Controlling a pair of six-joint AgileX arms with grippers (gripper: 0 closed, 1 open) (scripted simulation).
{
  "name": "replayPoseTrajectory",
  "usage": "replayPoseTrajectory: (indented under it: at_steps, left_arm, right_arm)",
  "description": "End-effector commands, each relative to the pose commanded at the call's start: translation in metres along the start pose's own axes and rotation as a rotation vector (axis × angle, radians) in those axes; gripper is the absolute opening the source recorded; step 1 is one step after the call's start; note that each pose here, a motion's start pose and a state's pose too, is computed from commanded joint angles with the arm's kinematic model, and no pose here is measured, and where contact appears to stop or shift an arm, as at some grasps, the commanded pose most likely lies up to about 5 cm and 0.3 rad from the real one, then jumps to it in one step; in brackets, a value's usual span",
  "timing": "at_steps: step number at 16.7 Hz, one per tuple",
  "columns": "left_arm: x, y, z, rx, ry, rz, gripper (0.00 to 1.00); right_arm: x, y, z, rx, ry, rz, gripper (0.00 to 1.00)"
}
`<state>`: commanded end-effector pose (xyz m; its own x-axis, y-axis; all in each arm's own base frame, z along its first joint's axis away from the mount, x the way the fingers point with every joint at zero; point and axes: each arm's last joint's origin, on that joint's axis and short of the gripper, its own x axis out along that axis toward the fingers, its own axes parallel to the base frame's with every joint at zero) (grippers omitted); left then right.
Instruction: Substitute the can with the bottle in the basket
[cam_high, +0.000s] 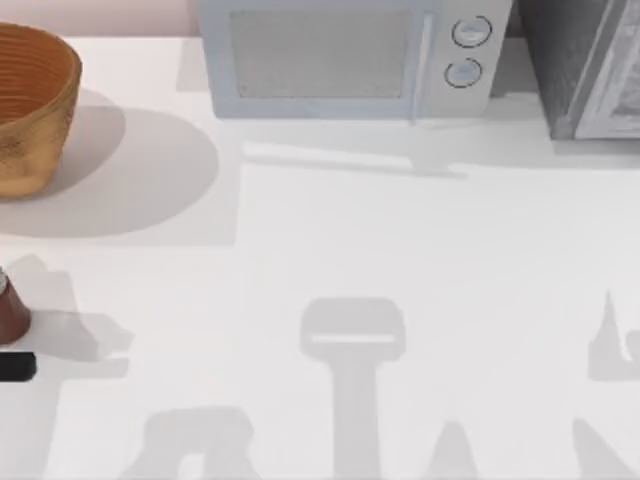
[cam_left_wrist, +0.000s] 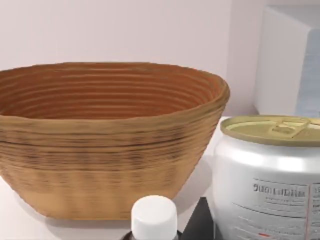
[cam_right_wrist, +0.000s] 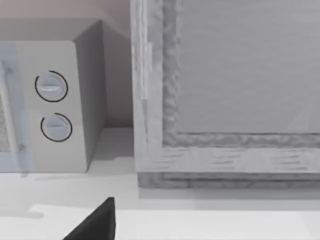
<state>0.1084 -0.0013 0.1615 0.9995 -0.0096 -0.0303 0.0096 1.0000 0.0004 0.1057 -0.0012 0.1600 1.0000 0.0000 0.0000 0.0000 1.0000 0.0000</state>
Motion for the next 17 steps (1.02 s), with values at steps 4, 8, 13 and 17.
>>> replayPoseTrajectory:
  at_steps: [4, 8, 13, 17]
  left_arm:
    - [0.011, -0.004, 0.017, -0.002, 0.038, -0.08, 0.0]
    - [0.037, -0.014, 0.048, 0.0, 0.044, -0.247, 0.0]
    - [0.099, -0.039, 0.083, 0.007, 0.018, -0.54, 0.0]
    - [0.165, -0.073, 0.084, 0.014, -0.009, -0.801, 0.0]
  right_arm:
    - [0.0, 0.0, 0.0, 0.0, 0.0, 0.0, 1.0]
    - [0.0, 0.0, 0.0, 0.0, 0.0, 0.0, 1.0]
    - [0.0, 0.0, 0.0, 0.0, 0.0, 0.0, 1.0]
    - [0.0, 0.0, 0.0, 0.0, 0.0, 0.0, 1.0]
